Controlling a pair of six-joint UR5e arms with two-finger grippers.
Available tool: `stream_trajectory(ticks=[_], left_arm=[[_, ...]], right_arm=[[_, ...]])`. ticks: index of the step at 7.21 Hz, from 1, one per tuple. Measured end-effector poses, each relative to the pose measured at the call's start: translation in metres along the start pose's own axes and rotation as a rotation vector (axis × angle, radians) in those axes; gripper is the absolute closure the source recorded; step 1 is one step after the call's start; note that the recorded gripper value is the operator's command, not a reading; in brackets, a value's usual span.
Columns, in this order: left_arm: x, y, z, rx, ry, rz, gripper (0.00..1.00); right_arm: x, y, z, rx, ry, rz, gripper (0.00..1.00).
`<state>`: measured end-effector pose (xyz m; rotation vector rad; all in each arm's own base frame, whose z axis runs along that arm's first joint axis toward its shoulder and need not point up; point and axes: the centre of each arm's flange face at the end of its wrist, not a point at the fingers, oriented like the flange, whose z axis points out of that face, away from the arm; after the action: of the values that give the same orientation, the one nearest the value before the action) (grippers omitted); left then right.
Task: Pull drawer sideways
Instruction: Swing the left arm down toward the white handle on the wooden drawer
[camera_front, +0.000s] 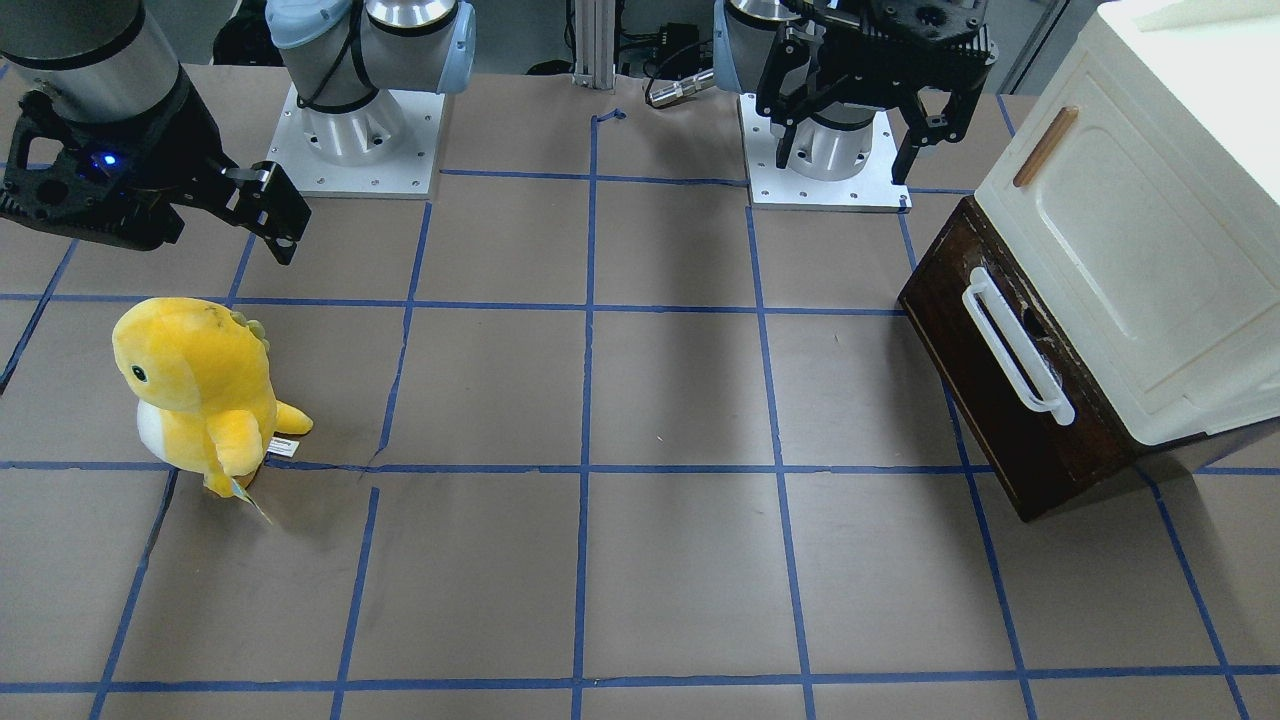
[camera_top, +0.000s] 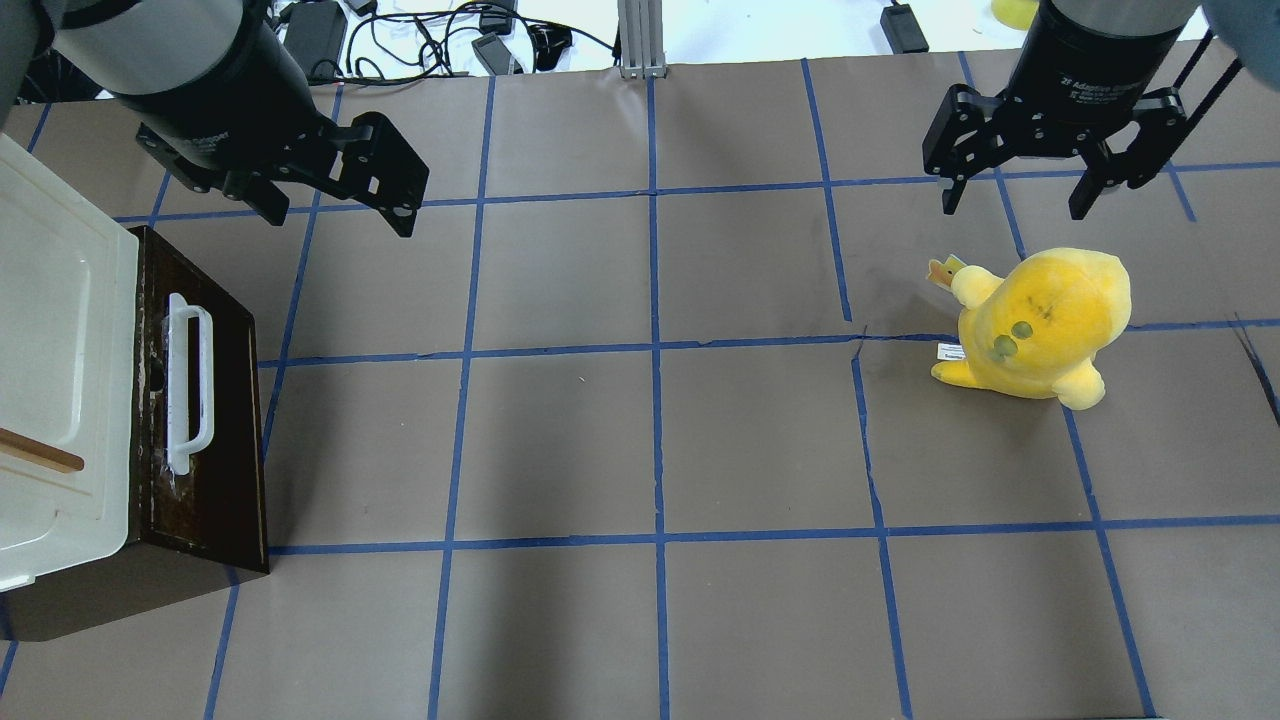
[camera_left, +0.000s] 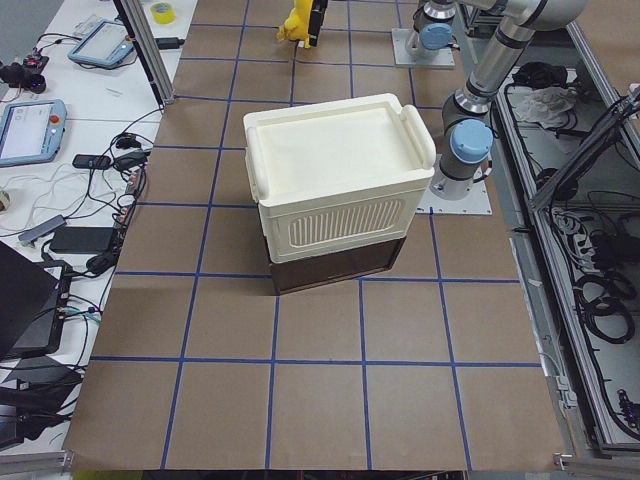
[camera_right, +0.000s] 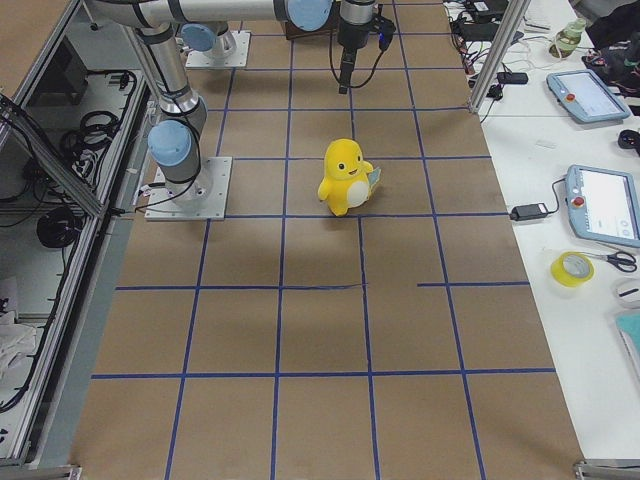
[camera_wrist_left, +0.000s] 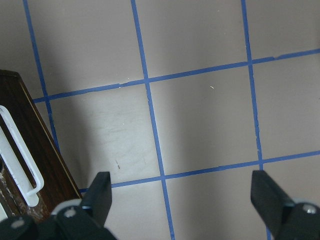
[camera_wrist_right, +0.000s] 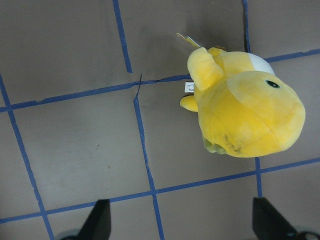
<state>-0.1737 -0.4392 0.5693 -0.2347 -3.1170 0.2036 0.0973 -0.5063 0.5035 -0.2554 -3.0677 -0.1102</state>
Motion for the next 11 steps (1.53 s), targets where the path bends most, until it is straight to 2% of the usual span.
stream_trajectory(ticks=[4, 6, 8, 10, 11], left_arm=[[-0.001, -0.005, 0.008, -0.011, -0.007, -0.025, 0.01], [0.002, -0.016, 0.03, -0.04, -0.009, -0.07, 0.01], [0.037, -0.029, 0.055, -0.033, -0.01, -0.123, 0.01], [0.09, -0.035, 0.084, -0.026, -0.065, -0.182, 0.01], [0.113, -0.034, 0.102, -0.032, -0.118, -0.214, 0.0]], right_arm=[[0.0, 0.0, 0.0, 0.0, 0.0, 0.0, 0.0], [0.0, 0.0, 0.0, 0.0, 0.0, 0.0, 0.0], [0.0, 0.0, 0.0, 0.0, 0.0, 0.0, 0.0], [0.0, 0.0, 0.0, 0.0, 0.0, 0.0, 0.0], [0.0, 0.0, 0.0, 0.0, 0.0, 0.0, 0.0]])
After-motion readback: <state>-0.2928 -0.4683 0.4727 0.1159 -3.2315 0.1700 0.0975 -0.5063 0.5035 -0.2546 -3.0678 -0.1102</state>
